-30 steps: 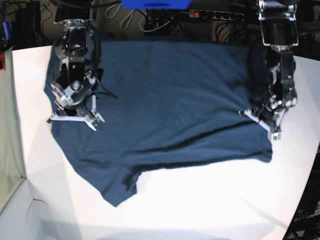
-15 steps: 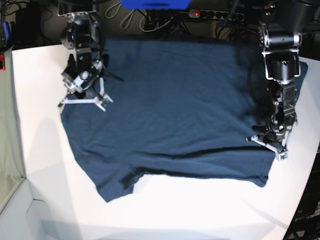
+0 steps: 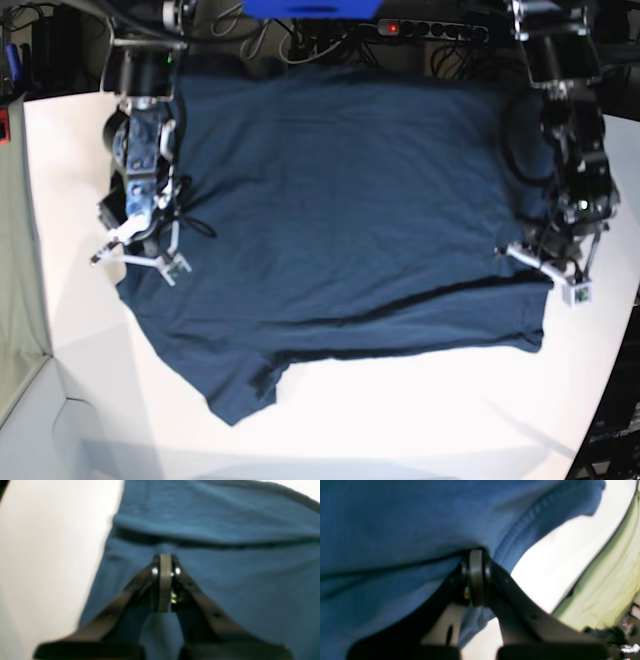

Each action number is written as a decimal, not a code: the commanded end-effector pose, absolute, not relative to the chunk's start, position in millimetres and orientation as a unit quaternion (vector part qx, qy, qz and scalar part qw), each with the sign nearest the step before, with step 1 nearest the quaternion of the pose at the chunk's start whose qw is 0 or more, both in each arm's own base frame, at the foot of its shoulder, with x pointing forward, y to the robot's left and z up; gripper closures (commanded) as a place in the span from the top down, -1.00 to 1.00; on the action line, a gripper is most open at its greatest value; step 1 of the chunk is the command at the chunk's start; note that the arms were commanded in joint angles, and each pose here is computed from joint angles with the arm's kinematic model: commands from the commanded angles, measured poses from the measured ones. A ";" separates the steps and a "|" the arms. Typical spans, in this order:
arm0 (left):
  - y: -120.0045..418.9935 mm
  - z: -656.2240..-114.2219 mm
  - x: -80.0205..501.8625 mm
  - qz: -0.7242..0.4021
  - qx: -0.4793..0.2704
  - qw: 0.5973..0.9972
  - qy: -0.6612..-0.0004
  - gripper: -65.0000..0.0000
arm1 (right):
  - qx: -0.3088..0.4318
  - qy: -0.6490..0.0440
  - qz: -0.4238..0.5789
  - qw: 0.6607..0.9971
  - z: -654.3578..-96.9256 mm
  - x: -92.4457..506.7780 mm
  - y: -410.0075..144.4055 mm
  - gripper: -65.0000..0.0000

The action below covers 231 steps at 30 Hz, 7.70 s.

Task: Layout the t-shirt on the table in an organized manner, then fold the t-shirt properly
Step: 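Grasp the shoulder edges with both grippers, then pull the shoulders apart with both grippers to stretch the shirt flat, then lift the shoulder edges with both grippers and shake the shirt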

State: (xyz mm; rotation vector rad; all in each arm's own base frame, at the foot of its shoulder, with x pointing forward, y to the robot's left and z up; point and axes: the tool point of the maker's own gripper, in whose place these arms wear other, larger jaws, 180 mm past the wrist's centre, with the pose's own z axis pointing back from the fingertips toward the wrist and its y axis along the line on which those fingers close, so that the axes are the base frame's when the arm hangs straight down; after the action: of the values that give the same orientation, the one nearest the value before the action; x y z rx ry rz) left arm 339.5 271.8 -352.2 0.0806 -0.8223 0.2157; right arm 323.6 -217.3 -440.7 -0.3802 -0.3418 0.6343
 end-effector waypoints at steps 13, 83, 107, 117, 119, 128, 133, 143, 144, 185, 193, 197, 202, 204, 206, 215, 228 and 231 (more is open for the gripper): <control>295.1 -431.5 281.2 0.131 0.061 0.933 -0.329 -1.00 | -0.197 -0.233 0.304 0.903 -382.5 404.2 -229.1 -1.00; 298.6 -402.3 179.5 0.137 0.084 0.961 -0.225 -0.41 | -0.259 -0.155 0.363 0.881 -384.8 225.1 -191.3 -1.00; 328.0 -453.9 193.3 0.143 0.096 0.963 -0.206 -0.40 | -0.257 -0.149 0.362 0.883 -387.9 221.1 -192.7 -1.00; 316.6 -431.3 164.6 0.103 0.108 0.965 -0.217 -0.40 | -0.226 -0.128 0.360 0.896 -410.2 213.8 -191.8 -1.00; 324.2 -426.8 162.9 0.112 0.115 0.962 -0.222 -0.40 | -0.221 -0.132 0.356 0.898 -411.9 218.8 -191.9 -1.00; 348.2 -421.8 178.0 0.139 0.132 0.952 -0.237 -0.40 | -0.206 -0.134 0.341 0.907 -426.9 223.9 -201.0 -1.00; 357.7 -427.0 193.2 0.152 0.129 0.951 -0.236 -0.40 | -0.205 -0.120 0.326 0.915 -434.2 221.5 -212.6 -1.00; 346.6 -394.5 204.9 0.129 0.130 0.946 -0.269 -0.40 | -0.263 -0.196 0.294 0.898 -372.8 241.1 -232.3 -1.00; 343.1 -389.4 205.4 0.124 0.129 0.945 -0.272 -0.40 | -0.268 -0.202 0.292 0.896 -367.2 239.7 -233.0 -1.00; 382.1 -382.6 140.1 0.108 0.141 0.958 -0.223 0.25 | -0.203 -0.139 0.269 0.931 -402.6 154.0 -209.7 -0.05; 380.5 -385.3 144.3 0.119 0.125 0.956 -0.237 0.60 | -0.203 -0.139 0.269 0.931 -402.7 154.4 -210.1 -0.05; 382.7 -394.6 143.9 0.127 0.119 0.954 -0.244 0.46 | -0.202 -0.138 0.269 0.931 -403.6 153.9 -210.0 -0.05; 376.0 -410.6 155.9 0.130 0.100 0.957 -0.238 0.45 | -0.202 -0.138 0.269 0.931 -403.6 153.9 -210.0 -0.05; 369.3 -416.9 160.0 0.124 0.091 0.960 -0.233 0.45 | -0.202 -0.138 0.270 0.931 -403.6 154.1 -209.5 -0.05; 365.3 -420.2 162.6 0.120 0.086 0.962 -0.231 0.45 | -0.202 -0.138 0.270 0.931 -403.6 154.1 -209.5 -0.05; 352.1 -440.9 163.6 0.116 0.065 0.969 -0.208 0.37 | -0.204 -0.135 0.271 0.931 -403.7 152.7 -211.3 -0.05; 344.0 -451.6 167.3 0.107 0.055 0.970 -0.213 -0.79 | -0.184 -0.123 0.266 0.938 -409.8 134.3 -198.1 -0.04; 343.8 -450.0 168.7 0.106 0.056 0.969 -0.216 -0.79 | -0.182 -0.133 0.263 0.938 -406.2 138.7 -193.0 -0.04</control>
State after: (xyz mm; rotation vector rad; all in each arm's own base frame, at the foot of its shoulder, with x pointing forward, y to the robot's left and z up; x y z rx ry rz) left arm 190.9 339.6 -438.3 0.0782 -0.5466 0.2215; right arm 134.4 -192.2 -412.5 -0.3565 -0.2514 0.5403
